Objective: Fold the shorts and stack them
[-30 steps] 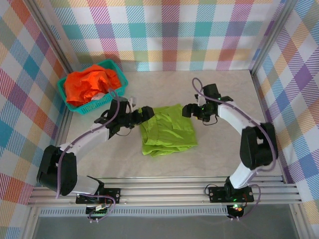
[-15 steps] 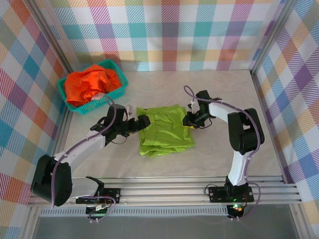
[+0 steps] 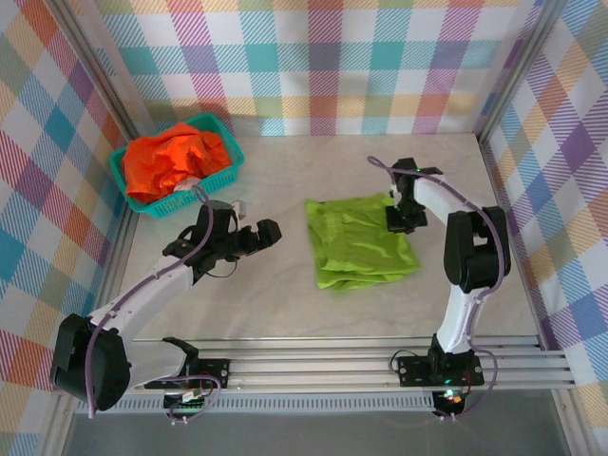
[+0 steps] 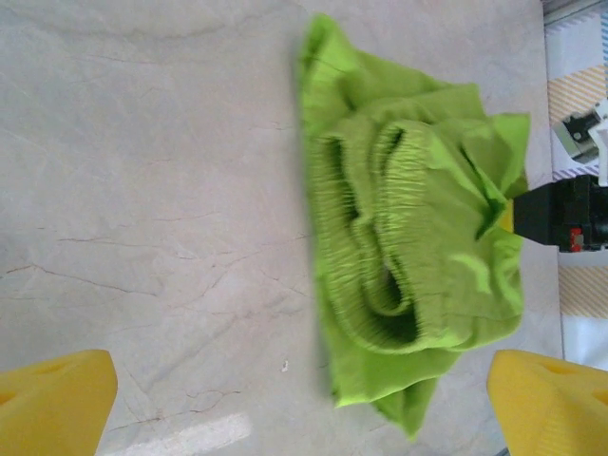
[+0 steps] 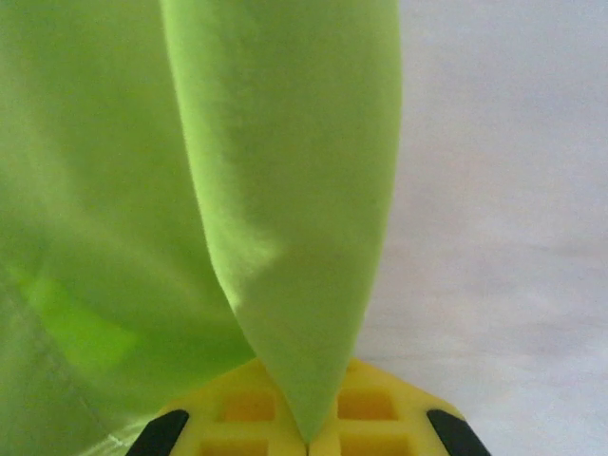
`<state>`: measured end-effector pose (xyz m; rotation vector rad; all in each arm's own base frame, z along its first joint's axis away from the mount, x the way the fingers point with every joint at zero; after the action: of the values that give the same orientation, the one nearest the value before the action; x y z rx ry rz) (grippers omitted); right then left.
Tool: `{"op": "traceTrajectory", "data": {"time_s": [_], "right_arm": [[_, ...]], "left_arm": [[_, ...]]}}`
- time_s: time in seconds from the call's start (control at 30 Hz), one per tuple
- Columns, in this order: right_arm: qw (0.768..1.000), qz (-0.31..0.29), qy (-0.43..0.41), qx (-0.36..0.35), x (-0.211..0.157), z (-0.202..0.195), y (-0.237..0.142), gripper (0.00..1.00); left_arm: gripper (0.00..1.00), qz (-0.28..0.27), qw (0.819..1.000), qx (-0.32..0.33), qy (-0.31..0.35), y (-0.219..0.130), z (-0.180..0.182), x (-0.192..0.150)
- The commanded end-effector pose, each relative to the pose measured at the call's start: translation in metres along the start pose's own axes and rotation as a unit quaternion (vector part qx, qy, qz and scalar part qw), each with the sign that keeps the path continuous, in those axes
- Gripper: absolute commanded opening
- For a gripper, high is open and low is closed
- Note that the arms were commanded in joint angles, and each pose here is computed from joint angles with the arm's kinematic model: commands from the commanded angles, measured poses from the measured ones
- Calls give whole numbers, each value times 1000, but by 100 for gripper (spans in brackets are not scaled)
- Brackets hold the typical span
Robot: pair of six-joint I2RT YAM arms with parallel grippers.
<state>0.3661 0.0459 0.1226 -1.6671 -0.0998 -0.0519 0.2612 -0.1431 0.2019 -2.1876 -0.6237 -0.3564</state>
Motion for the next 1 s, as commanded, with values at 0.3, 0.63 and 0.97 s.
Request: {"op": "traceTrajectory", "data": {"time_s": [0.3,0.63,0.97], "right_arm": [[951,15,-56,-303,1,-127,-16,0],[940,-15,67,-333,-5,-179,-56,73],[971,-216,105,-7,-19,-73,-135,100]], "left_arm": [[100,-10,1000,27,7,-15,11,-3],[100,-46,995,87,2,-39,13,14],[100,-131,965,227,-1,-92,18,94]]}}
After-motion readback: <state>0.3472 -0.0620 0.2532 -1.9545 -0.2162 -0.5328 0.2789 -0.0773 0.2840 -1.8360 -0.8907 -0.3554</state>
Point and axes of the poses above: each hand's point on the last joint's axis, 136 mm out from that joint toward the fingers, its own y axis out along the fingers, its own z axis along the line the jaws close on, x = y × z, the point moved 7 cm from there along -y, back along the fingers, and after that the axes turned 2 degrees about y, right-handed, at the moved point
